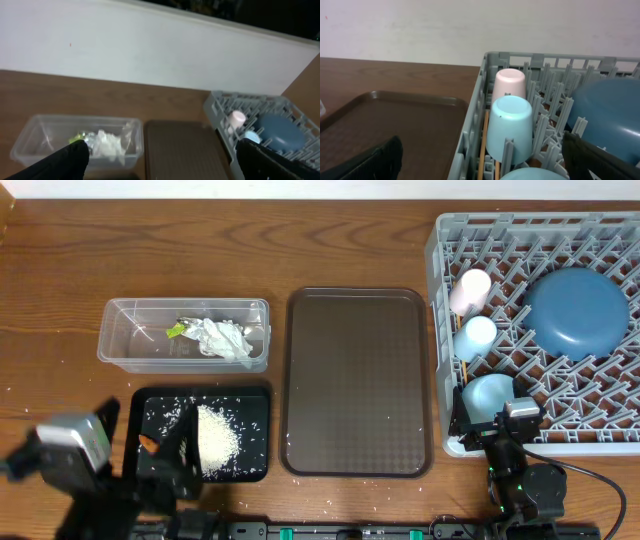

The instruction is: Sort waste into correct bins and load items into the dishwasher rack

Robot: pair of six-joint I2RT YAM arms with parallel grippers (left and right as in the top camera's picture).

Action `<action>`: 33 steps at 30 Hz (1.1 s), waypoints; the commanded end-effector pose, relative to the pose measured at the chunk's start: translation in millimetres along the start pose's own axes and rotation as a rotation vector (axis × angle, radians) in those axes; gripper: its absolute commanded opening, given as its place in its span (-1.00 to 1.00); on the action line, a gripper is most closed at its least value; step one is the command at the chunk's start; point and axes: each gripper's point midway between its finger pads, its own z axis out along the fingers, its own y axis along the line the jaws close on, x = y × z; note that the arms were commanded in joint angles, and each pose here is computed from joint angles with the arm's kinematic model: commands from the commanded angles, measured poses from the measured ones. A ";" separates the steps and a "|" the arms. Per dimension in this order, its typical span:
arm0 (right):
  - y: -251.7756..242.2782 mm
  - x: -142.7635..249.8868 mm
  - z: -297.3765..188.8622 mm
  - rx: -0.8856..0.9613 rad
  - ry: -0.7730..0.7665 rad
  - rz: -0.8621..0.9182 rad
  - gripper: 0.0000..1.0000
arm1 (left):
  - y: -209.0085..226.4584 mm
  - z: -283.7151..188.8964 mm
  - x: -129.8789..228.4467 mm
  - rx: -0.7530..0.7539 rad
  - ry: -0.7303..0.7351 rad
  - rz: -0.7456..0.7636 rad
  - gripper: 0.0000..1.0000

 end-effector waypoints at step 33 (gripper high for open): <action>-2.2 0.3 -0.3 0.010 -0.001 -0.011 0.98 | 33.1 83.2 92.8 0.104 -0.402 0.043 0.93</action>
